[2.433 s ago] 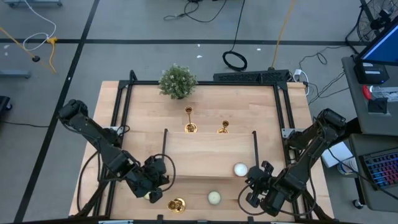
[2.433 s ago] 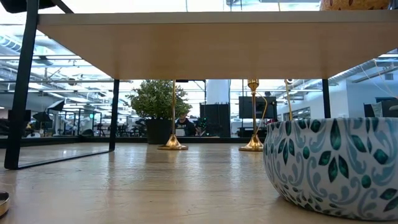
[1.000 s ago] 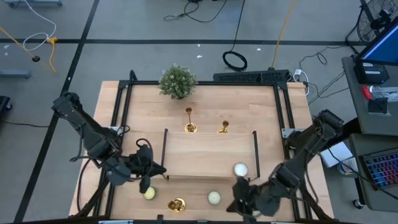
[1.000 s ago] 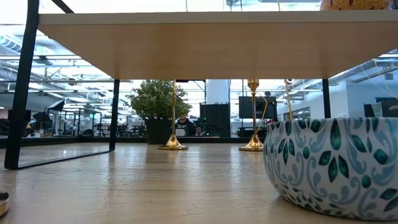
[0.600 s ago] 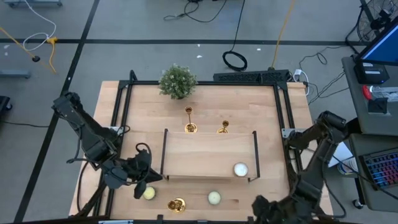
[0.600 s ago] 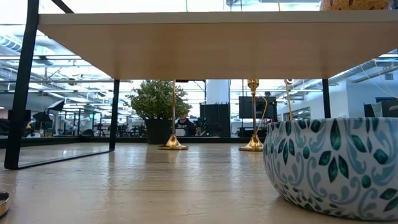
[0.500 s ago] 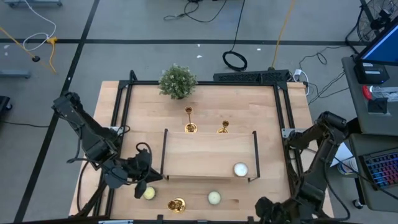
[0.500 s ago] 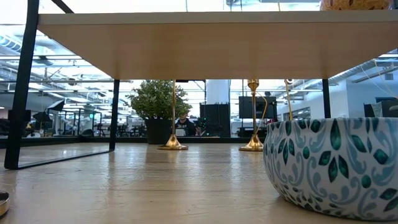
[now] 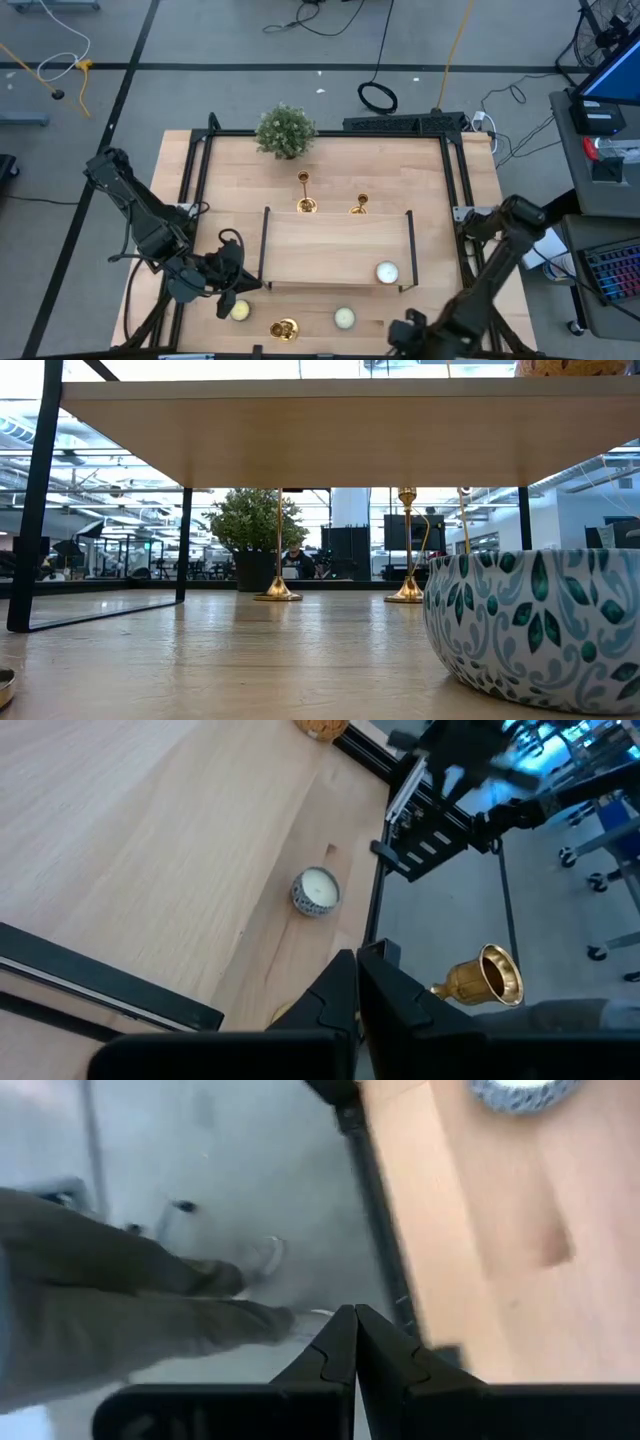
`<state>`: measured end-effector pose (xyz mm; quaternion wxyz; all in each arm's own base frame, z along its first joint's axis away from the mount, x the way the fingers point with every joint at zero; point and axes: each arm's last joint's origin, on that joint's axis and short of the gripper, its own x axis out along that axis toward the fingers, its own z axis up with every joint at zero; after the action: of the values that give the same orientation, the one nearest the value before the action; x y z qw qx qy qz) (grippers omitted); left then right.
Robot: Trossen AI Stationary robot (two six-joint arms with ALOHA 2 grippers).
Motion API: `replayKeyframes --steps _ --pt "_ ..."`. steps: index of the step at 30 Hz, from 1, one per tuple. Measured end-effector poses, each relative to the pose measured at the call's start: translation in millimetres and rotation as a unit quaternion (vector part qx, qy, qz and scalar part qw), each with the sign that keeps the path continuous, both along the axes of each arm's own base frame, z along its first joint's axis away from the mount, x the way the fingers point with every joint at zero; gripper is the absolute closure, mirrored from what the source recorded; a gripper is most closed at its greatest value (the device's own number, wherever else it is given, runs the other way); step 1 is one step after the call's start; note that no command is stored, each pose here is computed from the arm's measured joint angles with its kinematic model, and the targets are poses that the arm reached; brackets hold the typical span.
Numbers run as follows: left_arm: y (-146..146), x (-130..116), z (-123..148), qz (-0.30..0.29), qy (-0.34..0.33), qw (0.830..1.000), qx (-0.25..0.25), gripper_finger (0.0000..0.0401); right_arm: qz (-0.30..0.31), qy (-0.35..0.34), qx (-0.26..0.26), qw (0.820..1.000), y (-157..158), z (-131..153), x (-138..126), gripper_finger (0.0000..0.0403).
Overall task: Pick & Place candle stick holders
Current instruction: Put the blue scented candle on the shelf aligned with the orange scented candle
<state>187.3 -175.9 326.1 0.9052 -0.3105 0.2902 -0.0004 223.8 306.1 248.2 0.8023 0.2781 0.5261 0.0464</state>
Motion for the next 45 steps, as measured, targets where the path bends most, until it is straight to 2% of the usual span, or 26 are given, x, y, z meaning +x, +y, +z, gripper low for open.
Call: replayKeyframes --steps 3,9,19,25,36,38,41,45 --pt "-0.1 0.2 0.3 0.001 -0.002 1.0 -0.002 0.0383 0.015 -0.008 -0.015 1.0 -6.3 -9.9 18.9 0.0403" --pt "-0.6 1.0 1.8 0.004 -0.01 1.0 -0.005 0.0382 0.055 -0.061 -0.044 0.996 -24.4 -8.8 47.7 0.0403" --pt "0.2 1.6 2.7 0.018 -0.022 1.0 0.006 0.0382 0.134 -0.084 -0.076 0.985 -46.5 -9.1 69.4 0.0403" --pt "0.6 1.8 2.7 0.022 -0.025 0.999 0.009 0.0382 0.188 -0.085 -0.104 0.973 -49.6 -11.2 68.3 0.0403" --pt "0.8 1.8 2.7 0.022 -0.025 0.999 0.013 0.0382 0.186 -0.07 -0.098 0.975 -46.5 -12.3 63.4 0.0403" --pt "0.8 1.9 2.7 0.02 -0.027 0.999 0.018 0.0382 0.233 -0.081 -0.098 0.964 -38.0 -12.0 56.1 0.0403" --pt "1.0 2.0 2.8 0.016 -0.031 0.999 0.031 0.0382 0.319 -0.109 -0.094 0.937 -21.2 -10.6 41.9 0.0403" --pt "0.4 3.1 5.0 0.007 -0.049 0.997 0.057 0.0382 0.351 -0.142 -0.076 0.923 -5.4 -6.9 31.3 0.0403"
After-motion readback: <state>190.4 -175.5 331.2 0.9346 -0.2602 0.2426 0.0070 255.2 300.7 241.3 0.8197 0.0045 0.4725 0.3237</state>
